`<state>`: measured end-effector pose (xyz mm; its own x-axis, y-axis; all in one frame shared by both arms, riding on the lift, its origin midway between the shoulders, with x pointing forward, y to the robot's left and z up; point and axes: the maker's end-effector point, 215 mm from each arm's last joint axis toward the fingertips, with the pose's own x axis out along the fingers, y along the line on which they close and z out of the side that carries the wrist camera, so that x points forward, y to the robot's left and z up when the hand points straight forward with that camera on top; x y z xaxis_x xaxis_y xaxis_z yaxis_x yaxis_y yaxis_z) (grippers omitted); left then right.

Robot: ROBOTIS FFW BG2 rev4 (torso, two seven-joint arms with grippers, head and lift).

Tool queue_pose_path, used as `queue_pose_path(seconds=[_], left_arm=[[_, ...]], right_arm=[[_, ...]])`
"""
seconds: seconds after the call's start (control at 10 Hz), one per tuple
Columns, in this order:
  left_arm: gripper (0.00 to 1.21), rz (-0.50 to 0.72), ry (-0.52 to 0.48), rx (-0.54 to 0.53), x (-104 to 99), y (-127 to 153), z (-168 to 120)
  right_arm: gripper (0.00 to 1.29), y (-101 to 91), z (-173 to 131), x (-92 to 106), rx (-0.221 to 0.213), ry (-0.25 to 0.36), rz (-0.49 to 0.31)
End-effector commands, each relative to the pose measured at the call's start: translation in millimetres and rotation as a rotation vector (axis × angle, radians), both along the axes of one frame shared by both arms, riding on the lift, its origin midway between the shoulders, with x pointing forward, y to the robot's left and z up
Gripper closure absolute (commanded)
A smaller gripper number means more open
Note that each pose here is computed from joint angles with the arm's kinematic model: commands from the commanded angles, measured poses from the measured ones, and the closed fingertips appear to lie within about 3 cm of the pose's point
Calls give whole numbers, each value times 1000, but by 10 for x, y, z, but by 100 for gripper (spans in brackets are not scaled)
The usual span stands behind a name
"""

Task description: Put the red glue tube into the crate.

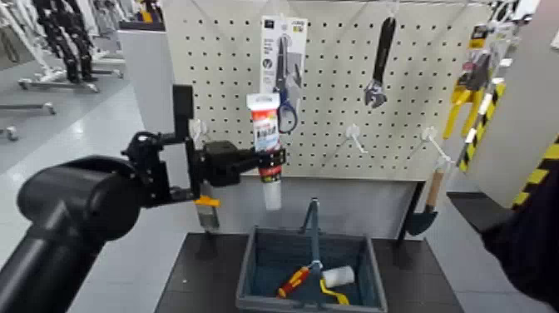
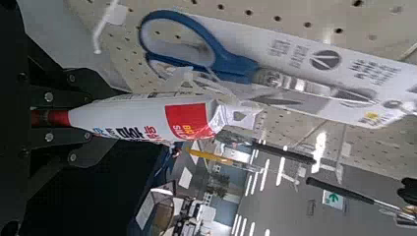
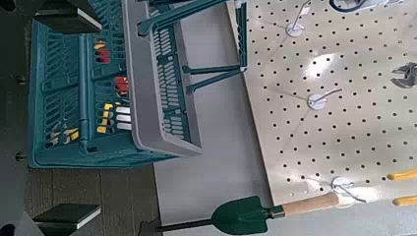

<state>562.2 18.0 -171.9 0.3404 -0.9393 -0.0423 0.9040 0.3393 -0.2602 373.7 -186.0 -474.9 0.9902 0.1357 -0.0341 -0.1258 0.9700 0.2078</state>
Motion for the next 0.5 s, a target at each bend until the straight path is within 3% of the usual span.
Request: queue_pose_path(seconds=[0.1, 0.5], left_arm=[[116, 0, 81, 20, -24, 38, -451], [115, -13, 195, 47, -122, 84, -1087]], right_arm=[[3, 11, 9, 3, 4, -2, -2], [3, 5, 9, 4, 2, -2, -2]])
